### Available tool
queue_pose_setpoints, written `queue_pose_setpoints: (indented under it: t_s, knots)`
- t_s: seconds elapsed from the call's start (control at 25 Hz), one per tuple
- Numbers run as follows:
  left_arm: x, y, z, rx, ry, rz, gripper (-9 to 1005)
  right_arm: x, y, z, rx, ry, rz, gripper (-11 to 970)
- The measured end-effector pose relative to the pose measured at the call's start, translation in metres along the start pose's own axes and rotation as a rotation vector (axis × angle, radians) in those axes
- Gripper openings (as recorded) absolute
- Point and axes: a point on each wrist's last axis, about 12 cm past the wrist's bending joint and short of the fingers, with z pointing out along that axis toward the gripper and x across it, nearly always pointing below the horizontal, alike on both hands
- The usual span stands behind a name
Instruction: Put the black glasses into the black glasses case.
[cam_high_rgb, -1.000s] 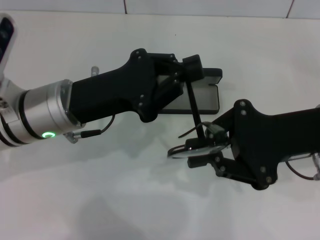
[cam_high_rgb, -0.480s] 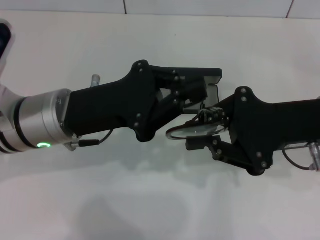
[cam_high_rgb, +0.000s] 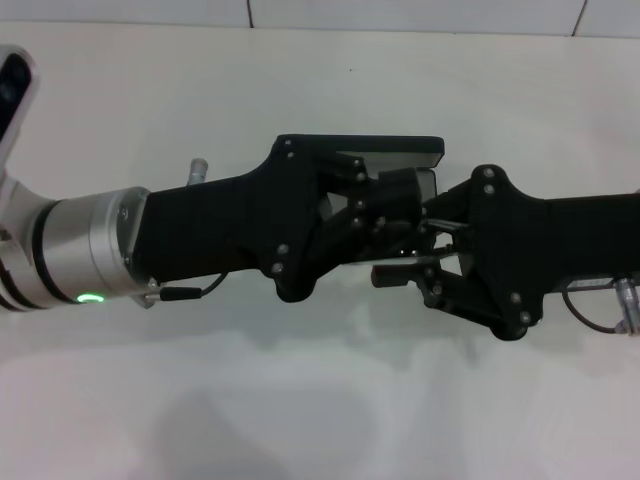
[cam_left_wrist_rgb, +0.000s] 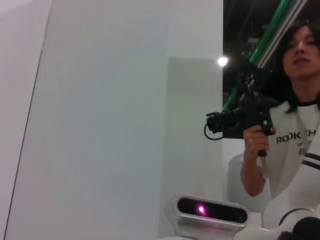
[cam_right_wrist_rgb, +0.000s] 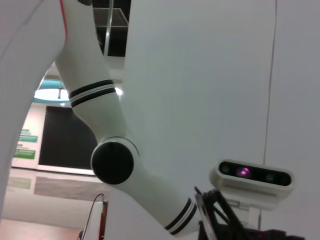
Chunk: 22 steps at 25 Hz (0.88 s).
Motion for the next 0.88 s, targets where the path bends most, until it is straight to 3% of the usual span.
queue_pose_setpoints:
  t_s: [0.16,0.64,0.76,0.88]
  knots:
    - [-0.003,0.001,-0.005,-0.013,0.003,0.011,68,-0.001,0.0,0.0,0.003,-0.007,0.005,108]
    - [-0.007,-0.003,-0.035,-0.185,-0.067,0.057,68,-0.001,0.0,0.001,-0.003,0.005,0.056,104]
    - [-0.009,-0.006,-0.049,-0.261,-0.096,0.076,68,-0.005,-0.008,0.002,0.0,0.073,0.107,105]
    - [-0.013,-0.01,-0.067,-0.341,-0.112,0.1,68,-0.017,-0.023,0.007,0.01,0.256,0.187,106]
